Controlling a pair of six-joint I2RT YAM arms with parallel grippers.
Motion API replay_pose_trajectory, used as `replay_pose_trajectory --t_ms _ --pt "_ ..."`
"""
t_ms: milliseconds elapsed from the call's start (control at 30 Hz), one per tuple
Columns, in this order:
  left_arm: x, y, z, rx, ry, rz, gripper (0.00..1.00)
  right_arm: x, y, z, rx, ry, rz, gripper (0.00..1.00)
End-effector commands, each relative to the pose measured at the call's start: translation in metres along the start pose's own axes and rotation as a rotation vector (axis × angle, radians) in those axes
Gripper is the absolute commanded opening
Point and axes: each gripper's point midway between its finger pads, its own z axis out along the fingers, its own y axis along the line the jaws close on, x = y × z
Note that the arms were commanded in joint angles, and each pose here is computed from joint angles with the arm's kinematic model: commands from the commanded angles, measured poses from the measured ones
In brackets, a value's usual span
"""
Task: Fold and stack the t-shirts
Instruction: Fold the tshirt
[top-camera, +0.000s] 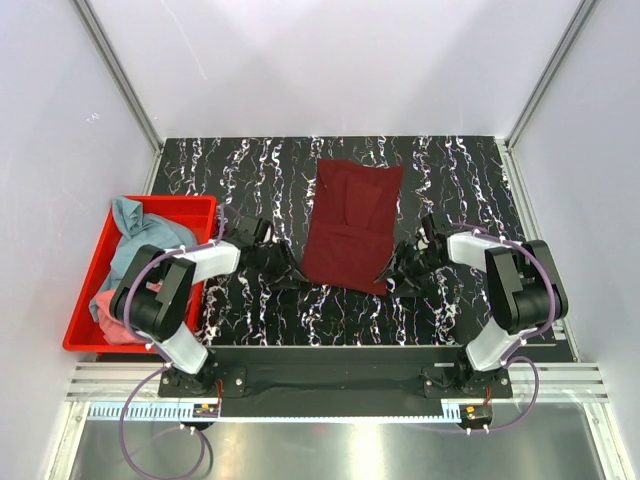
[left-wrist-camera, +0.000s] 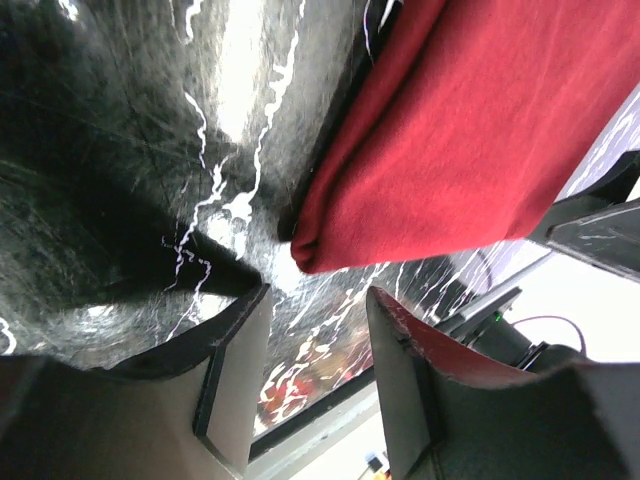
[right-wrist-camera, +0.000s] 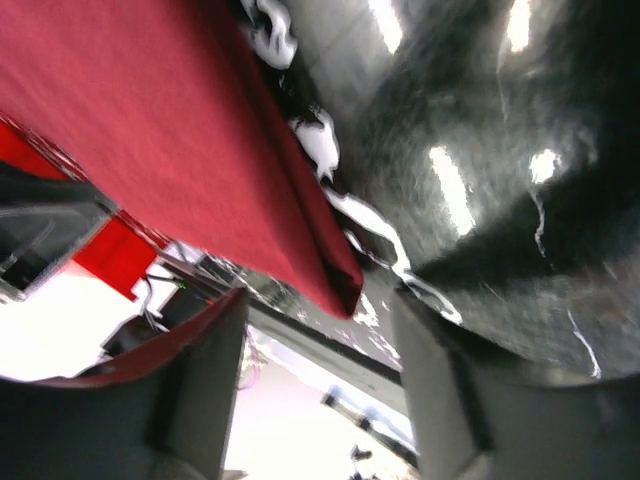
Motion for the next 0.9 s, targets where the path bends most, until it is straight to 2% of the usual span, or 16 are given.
replay_pose_trajectory --t_ms 0,33,67,300,600,800,867 --pt "-0.018 -0.001 0.004 -0.046 -0.074 -0.054 0.49 -0.018 -0.004 0.012 0.005 -0.068 0.047 0.65" --pt "-0.02 0.0 0.004 -0.054 -0.085 -0.069 0.49 -0.018 -0.005 0.015 0.006 -0.061 0.072 0.59" --pt "-0.019 0.0 0.005 -0.062 -0.083 -0.078 0.49 -0.017 -0.004 0.016 0.003 -0.059 0.077 0.58" --pt "-0.016 0.011 0.007 -0.146 -0.077 -0.129 0.53 -0.012 -0.012 0.014 0.033 -0.07 0.137 0.62" --pt "-0.013 0.022 0.017 -0.194 -0.046 -0.169 0.52 -0.003 -0.018 0.025 0.058 -0.053 0.165 0.6" --pt "-0.02 0.019 0.02 -0.193 -0.057 -0.156 0.45 0.003 -0.022 0.022 0.098 -0.056 0.171 0.59" --pt "-0.021 0.017 0.021 -0.184 -0.052 -0.144 0.35 0.005 -0.024 0.019 0.104 -0.062 0.176 0.6"
